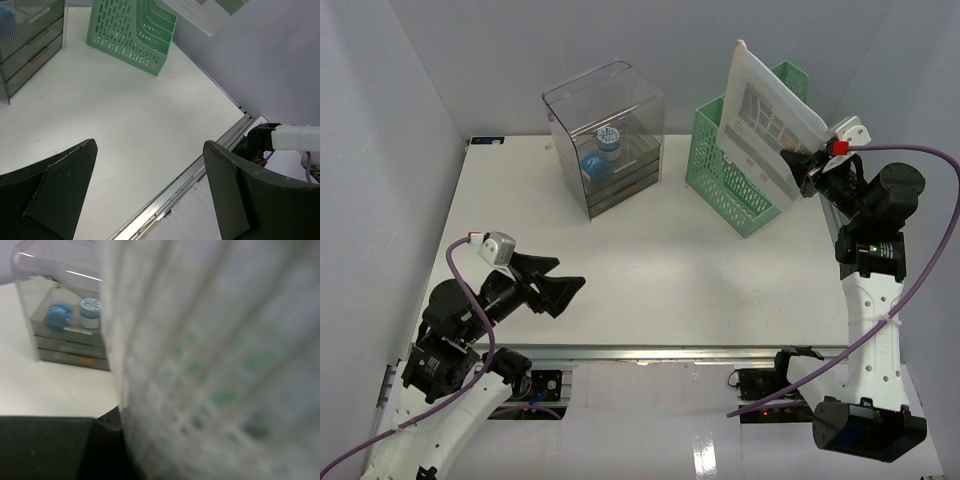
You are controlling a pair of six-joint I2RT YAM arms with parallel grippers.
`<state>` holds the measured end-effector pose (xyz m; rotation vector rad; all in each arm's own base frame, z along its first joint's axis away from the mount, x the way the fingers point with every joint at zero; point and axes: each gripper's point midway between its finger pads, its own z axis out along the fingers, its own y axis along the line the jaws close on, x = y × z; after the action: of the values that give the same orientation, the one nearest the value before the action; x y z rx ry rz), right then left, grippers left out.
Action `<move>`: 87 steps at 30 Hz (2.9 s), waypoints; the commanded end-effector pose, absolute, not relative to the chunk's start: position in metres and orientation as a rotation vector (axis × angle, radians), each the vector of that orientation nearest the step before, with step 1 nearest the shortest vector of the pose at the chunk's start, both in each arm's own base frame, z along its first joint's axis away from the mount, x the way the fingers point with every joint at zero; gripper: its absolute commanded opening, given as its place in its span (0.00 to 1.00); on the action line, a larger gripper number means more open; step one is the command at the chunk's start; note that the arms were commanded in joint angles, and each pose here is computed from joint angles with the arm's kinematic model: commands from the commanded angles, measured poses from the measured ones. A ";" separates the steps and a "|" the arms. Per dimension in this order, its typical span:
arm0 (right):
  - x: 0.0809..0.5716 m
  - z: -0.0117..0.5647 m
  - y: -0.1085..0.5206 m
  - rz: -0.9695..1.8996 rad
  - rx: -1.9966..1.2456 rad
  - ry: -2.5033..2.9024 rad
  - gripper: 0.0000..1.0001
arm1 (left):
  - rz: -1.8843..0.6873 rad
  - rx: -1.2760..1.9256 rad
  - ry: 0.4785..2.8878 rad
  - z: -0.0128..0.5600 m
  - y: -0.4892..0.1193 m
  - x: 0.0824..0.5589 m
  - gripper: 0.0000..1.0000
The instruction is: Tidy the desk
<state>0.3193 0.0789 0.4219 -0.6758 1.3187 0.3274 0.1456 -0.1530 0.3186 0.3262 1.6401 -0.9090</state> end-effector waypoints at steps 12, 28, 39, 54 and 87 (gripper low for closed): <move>0.366 0.419 0.049 0.121 -0.643 1.266 0.08 | -0.996 0.339 1.692 0.296 -0.161 0.134 0.98; 0.427 0.373 0.069 0.331 -0.655 1.254 0.08 | -1.036 0.317 1.694 0.288 -0.165 0.134 0.98; 0.444 0.329 0.079 0.399 -0.687 1.244 0.08 | -1.031 0.297 1.726 0.278 -0.168 0.143 0.98; 0.456 0.291 0.057 0.340 -0.572 1.462 0.80 | -1.056 0.260 1.728 0.279 -0.170 0.146 0.98; 0.253 0.221 0.054 0.365 -0.429 1.964 0.90 | -0.966 0.182 1.755 0.290 -0.140 0.123 0.98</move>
<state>0.2512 0.0624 0.2287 -0.5033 1.9274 0.4037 0.1310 -0.1496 0.2795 0.1813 1.7752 -1.0021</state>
